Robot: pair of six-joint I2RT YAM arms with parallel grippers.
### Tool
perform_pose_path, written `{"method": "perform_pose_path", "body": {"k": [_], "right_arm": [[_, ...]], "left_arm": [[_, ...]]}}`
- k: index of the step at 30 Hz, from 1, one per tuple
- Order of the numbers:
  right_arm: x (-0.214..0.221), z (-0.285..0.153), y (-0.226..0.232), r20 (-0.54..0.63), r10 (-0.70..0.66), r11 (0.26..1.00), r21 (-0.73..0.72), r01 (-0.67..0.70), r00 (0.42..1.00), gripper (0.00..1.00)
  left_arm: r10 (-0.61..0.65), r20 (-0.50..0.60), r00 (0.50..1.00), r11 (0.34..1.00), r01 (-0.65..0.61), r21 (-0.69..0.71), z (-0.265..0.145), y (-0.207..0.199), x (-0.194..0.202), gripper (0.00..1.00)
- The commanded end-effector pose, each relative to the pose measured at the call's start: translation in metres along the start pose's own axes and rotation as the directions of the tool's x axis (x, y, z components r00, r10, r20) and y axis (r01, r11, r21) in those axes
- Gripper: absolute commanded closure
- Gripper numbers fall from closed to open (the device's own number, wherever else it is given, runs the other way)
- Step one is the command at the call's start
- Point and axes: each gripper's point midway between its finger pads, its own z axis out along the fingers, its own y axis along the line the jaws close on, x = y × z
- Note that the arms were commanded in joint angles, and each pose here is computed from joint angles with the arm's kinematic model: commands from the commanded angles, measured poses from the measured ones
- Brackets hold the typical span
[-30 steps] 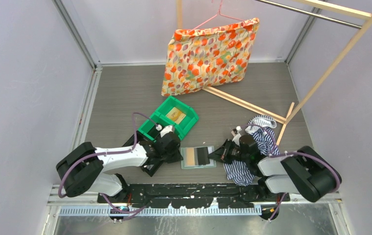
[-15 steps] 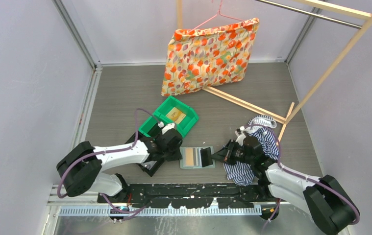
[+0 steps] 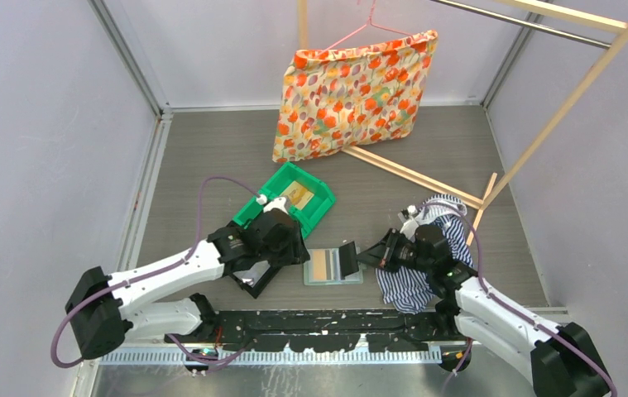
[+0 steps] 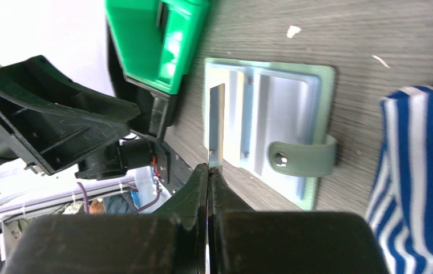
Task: Take the credit cards out of the card holder
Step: Remove the credit card from the card holder.
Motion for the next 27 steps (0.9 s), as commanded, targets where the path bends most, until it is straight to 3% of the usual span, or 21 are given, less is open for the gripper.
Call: {"method": "perform_pose_path", "body": {"k": [1, 11, 18, 21, 27], "right_arm": [[-0.012, -0.007, 0.043, 0.006, -0.037, 0.994, -0.103, 0.037, 0.999, 0.99], [-0.021, -0.017, 0.092, 0.018, 0.015, 0.956, -0.292, -0.009, 1.0, 0.99], [-0.023, -0.024, 0.109, 0.023, 0.031, 0.932, -0.363, -0.021, 0.999, 0.99], [-0.022, -0.025, 0.11, 0.019, 0.033, 0.93, -0.368, -0.024, 0.999, 0.99], [-0.021, -0.026, 0.111, 0.013, 0.041, 0.922, -0.387, -0.033, 0.999, 0.99]], "left_arm": [[-0.015, 0.033, 0.999, 0.988, 0.01, 0.151, -0.02, -0.031, -0.013, 0.52], [-0.092, 0.046, 0.995, 0.887, 0.061, 0.458, -0.032, -0.077, -0.013, 0.37], [-0.156, 0.012, 0.988, 0.837, 0.125, 0.533, -0.026, -0.085, -0.01, 0.36], [-0.204, 0.019, 0.979, 0.783, 0.152, 0.604, -0.03, -0.094, -0.016, 0.36], [-0.212, 0.044, 0.976, 0.743, 0.132, 0.656, -0.033, -0.106, -0.025, 0.37]]}}
